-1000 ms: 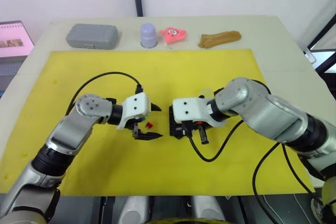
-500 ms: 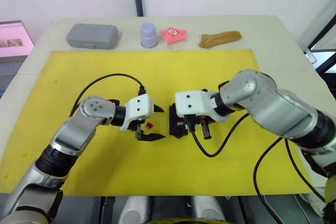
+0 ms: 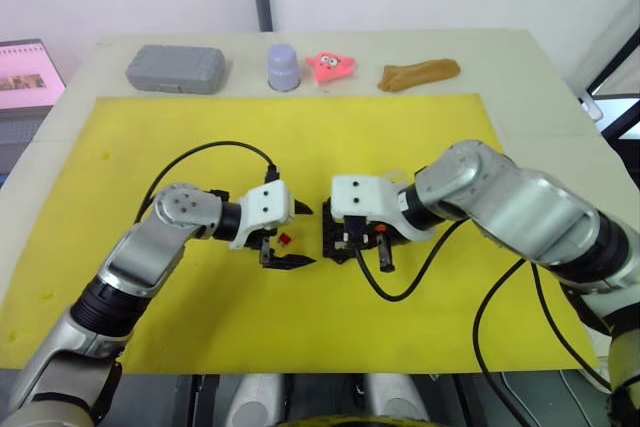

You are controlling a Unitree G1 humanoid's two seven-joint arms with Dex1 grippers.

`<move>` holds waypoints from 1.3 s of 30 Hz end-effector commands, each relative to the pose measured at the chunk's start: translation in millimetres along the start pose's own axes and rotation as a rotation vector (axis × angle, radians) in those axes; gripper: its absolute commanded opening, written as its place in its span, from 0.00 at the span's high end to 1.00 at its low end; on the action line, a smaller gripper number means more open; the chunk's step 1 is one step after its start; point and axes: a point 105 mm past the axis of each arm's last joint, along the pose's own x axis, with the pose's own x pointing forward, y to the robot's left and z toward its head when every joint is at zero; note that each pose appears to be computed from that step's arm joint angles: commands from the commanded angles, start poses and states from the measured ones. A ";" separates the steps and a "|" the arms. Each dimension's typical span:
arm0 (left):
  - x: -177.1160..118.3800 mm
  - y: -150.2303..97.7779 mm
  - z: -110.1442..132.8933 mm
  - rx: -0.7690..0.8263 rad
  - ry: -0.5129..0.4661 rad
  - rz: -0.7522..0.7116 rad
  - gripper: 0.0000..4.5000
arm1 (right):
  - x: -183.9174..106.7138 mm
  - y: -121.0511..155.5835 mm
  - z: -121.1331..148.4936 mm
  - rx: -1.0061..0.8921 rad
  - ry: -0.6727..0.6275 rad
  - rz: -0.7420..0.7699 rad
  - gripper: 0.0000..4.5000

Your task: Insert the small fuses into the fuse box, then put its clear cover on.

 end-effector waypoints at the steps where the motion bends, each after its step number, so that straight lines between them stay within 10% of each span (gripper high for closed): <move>1: -1.5 1.1 6.6 0.030 -0.015 0.006 0.01 | -9.6 -4.2 11.3 -0.039 -0.034 -0.045 1.00; 39: -1.3 0.2 6.9 0.024 -0.021 0.010 0.01 | 3.2 -1.9 -3.7 -0.043 0.014 -0.029 1.00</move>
